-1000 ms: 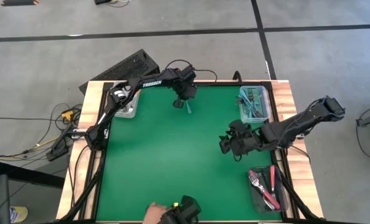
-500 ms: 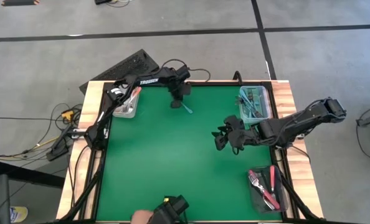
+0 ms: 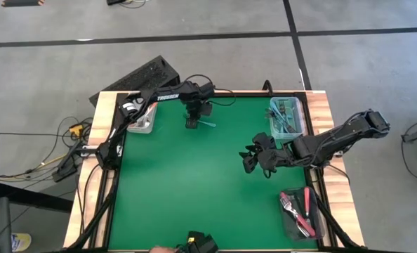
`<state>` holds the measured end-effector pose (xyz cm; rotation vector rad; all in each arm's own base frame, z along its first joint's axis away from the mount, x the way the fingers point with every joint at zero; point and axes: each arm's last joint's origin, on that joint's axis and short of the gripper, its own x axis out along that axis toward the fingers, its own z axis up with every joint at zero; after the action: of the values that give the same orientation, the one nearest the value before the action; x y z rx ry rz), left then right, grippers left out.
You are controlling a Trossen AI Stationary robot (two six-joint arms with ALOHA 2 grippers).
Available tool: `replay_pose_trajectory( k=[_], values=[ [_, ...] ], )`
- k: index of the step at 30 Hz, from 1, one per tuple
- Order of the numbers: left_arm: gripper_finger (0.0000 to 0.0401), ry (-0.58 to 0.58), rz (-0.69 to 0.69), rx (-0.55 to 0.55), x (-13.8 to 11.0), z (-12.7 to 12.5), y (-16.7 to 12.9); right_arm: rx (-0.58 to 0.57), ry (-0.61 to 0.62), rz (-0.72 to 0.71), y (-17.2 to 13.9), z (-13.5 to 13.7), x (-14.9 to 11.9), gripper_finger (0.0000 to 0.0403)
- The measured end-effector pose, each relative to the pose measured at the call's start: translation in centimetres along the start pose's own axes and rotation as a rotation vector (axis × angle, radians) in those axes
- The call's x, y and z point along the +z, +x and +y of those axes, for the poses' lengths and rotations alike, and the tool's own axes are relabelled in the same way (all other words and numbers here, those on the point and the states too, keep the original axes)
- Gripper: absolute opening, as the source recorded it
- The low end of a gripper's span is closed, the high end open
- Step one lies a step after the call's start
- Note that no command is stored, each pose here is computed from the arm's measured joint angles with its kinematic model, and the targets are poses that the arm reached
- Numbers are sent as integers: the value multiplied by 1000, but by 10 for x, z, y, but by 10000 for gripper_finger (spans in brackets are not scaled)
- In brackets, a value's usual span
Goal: Sort silverware by color (type)
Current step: Put the blue fork into the transparent bin
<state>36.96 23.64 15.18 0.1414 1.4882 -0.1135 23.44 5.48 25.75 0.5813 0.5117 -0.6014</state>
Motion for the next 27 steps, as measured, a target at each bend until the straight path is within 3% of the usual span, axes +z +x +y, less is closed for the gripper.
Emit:
replay_pose_trajectory(
  k=[5, 11, 19, 23, 27],
  values=[
    [0, -10, -101, -80, 1, -6, -18, 1, -3, -1, -1, 0, -1, 238],
    [7, -73, -44, -148, -1, -13, -14, 2, -9, 3, -1, 1, -2, 238],
    [76, -183, -30, -262, 5, -30, -15, 25, -35, 0, -8, 6, -10, 238],
    [111, -317, 43, -126, 8, -34, -6, 17, -59, -18, -10, 10, -17, 238],
    [126, -352, 83, -70, 3, -41, 6, 12, -65, -18, -9, 13, -22, 238]
  ],
)
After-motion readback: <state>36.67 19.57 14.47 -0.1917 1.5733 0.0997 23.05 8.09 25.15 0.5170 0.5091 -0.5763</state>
